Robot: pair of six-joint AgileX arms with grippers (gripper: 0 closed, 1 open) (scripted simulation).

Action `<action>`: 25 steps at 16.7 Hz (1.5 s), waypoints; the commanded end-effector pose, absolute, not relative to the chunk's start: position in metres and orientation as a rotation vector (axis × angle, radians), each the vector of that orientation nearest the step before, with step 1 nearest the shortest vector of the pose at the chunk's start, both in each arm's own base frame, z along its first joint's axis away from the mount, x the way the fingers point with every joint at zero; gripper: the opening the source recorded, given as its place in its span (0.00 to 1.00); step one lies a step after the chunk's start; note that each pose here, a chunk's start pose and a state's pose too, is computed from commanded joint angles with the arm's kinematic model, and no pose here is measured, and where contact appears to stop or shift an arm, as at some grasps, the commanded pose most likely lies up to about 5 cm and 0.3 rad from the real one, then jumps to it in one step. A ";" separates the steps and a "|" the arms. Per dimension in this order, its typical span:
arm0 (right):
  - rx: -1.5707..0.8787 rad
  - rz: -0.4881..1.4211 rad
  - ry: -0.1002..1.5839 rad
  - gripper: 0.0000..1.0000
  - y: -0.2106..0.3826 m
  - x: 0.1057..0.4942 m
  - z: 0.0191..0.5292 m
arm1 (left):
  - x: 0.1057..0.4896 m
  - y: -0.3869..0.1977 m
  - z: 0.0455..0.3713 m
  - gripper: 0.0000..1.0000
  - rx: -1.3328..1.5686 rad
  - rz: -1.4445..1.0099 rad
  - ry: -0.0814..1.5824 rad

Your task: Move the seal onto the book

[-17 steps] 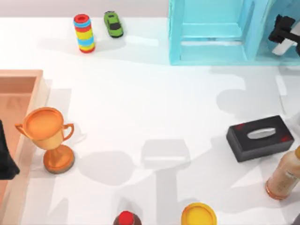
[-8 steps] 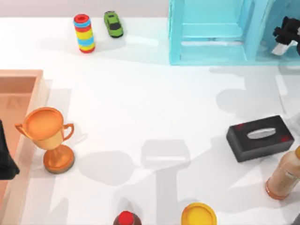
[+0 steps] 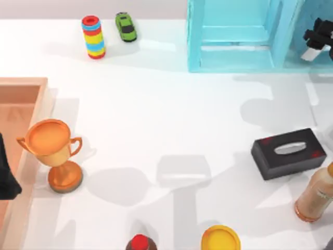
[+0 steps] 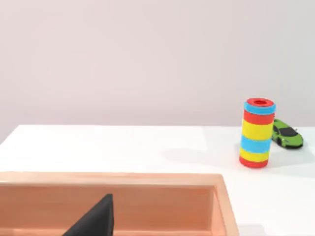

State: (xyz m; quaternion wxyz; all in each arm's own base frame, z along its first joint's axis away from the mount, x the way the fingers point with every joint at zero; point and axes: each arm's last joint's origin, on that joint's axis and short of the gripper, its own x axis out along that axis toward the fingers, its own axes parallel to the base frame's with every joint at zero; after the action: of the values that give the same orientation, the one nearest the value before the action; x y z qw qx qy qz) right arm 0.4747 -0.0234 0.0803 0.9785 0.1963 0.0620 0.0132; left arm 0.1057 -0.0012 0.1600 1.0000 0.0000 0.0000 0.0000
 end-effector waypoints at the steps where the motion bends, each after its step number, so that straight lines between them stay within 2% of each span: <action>1: 0.395 0.027 0.125 0.00 -0.023 0.475 0.080 | 0.106 -0.001 0.160 1.00 0.000 0.000 0.000; 8: 0.403 0.029 0.141 0.00 -0.021 0.472 0.080 | 0.106 -0.001 0.160 1.00 0.000 0.000 0.000; 12: 0.415 0.014 0.166 0.00 -0.025 0.455 0.115 | 0.106 -0.001 0.160 1.00 0.000 0.000 0.000; 15: 0.418 0.007 0.166 0.00 -0.026 0.425 0.166 | 0.106 -0.001 0.160 1.00 0.000 0.000 0.000; 20: 0.415 0.017 0.135 0.00 -0.024 0.347 0.247 | 0.106 -0.001 0.160 1.00 0.000 0.000 0.000; 25: 0.405 0.028 0.131 0.00 -0.020 0.285 0.275 | 0.106 -0.001 0.160 1.00 0.000 0.000 0.000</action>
State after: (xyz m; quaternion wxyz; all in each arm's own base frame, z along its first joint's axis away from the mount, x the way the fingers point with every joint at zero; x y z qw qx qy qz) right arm 0.2847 -0.0196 0.2752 0.9773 0.2009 0.0652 0.0141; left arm 0.1057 -0.0012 0.1600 1.0000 0.0000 0.0000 0.0000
